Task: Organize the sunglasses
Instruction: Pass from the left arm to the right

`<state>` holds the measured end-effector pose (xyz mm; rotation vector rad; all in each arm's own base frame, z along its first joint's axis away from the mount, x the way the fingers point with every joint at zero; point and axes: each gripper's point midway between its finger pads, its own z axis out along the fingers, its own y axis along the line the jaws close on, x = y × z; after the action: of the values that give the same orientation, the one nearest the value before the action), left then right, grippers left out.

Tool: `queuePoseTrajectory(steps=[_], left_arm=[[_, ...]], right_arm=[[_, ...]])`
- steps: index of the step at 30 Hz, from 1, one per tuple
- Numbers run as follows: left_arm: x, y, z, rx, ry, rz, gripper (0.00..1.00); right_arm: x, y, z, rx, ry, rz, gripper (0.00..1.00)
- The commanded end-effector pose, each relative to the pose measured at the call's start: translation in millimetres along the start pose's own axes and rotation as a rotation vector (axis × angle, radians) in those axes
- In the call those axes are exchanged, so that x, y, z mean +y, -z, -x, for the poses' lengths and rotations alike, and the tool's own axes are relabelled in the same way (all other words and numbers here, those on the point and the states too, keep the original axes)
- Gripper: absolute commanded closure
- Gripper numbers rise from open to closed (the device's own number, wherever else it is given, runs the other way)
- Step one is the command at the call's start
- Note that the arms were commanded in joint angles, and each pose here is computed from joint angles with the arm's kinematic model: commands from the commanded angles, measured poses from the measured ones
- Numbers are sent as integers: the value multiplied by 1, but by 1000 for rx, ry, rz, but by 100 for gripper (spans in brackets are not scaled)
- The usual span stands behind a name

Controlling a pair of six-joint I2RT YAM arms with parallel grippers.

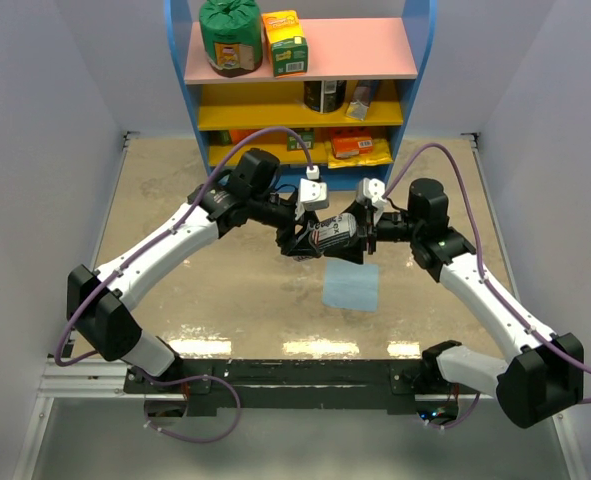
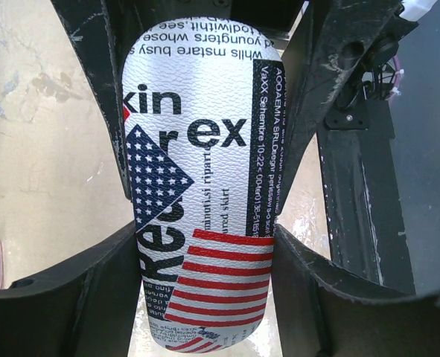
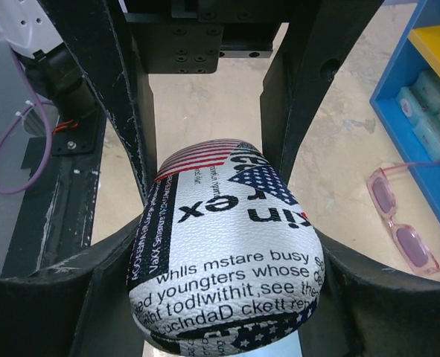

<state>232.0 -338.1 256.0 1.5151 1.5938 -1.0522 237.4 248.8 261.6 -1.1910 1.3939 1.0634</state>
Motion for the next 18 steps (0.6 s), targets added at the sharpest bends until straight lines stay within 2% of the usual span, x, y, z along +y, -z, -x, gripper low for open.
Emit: queuePoseTrajectory(steps=[1, 4, 8, 18], left_arm=[[-4, 0, 13, -36, -6, -15, 100], [-3, -1, 13, -36, -6, -15, 100], [-2, -1, 12, -33, -2, -13, 100], [-2, -1, 10, -27, -5, -7, 100]], right_arm=[[-4, 2, 9, -22, 64, -33, 74], [-5, 2, 9, -20, 63, -34, 86], [-6, 3, 8, -19, 67, -41, 98], [-7, 3, 8, -17, 75, -54, 100]])
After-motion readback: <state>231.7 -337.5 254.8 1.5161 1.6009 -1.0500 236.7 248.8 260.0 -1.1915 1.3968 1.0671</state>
